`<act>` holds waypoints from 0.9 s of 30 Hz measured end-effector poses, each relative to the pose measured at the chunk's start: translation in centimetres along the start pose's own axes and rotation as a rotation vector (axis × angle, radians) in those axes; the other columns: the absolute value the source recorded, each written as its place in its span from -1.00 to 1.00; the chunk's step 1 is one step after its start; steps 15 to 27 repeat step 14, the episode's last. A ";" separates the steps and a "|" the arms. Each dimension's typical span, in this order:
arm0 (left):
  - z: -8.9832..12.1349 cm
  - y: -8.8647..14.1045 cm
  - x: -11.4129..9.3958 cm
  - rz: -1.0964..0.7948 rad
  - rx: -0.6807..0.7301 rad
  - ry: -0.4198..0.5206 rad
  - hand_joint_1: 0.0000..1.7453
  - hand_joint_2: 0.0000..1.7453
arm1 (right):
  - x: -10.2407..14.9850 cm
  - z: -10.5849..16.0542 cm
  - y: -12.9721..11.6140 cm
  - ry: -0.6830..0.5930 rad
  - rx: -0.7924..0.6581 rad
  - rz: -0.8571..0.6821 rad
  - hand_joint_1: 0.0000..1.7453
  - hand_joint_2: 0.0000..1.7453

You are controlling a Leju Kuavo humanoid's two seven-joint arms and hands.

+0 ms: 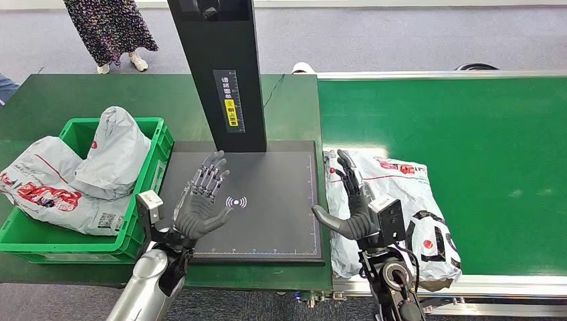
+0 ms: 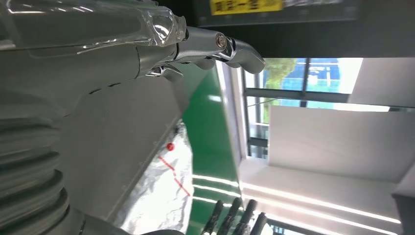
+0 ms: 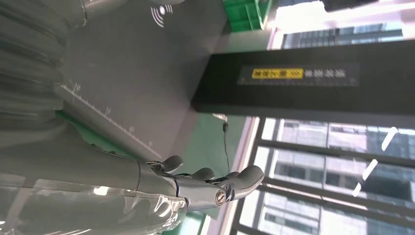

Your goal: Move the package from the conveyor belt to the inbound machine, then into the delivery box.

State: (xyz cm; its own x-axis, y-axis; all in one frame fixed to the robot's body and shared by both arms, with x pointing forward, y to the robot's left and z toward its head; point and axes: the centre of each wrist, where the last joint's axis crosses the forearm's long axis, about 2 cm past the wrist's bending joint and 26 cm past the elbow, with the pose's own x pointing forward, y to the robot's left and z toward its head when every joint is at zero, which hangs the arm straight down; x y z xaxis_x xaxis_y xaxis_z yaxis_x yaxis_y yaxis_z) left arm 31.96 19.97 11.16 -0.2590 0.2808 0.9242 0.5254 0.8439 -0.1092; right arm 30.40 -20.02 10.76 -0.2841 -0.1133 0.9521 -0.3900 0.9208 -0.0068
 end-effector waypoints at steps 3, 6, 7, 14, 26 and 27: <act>0.1 -0.1 -0.4 0.002 0.013 0.014 -1.00 1.00 | -0.2 -0.1 0.2 0.008 0.006 -0.005 -1.00 1.00; 0.5 -0.2 -1.2 0.007 0.037 0.044 -1.00 1.00 | -0.7 -0.2 0.6 0.029 0.017 -0.017 -1.00 1.00; 0.5 -0.2 -1.3 0.009 0.039 0.049 -1.00 1.00 | -0.7 -0.2 0.7 0.033 0.018 -0.018 -1.00 1.00; 0.6 -0.4 -1.6 0.013 0.044 0.059 -1.00 1.00 | -1.0 0.0 0.8 0.046 0.023 -0.021 -1.00 1.00; 0.6 -0.4 -1.6 0.013 0.044 0.059 -1.00 1.00 | -1.0 0.0 0.8 0.046 0.023 -0.021 -1.00 1.00; 0.6 -0.4 -1.6 0.013 0.044 0.059 -1.00 1.00 | -1.0 0.0 0.8 0.046 0.023 -0.021 -1.00 1.00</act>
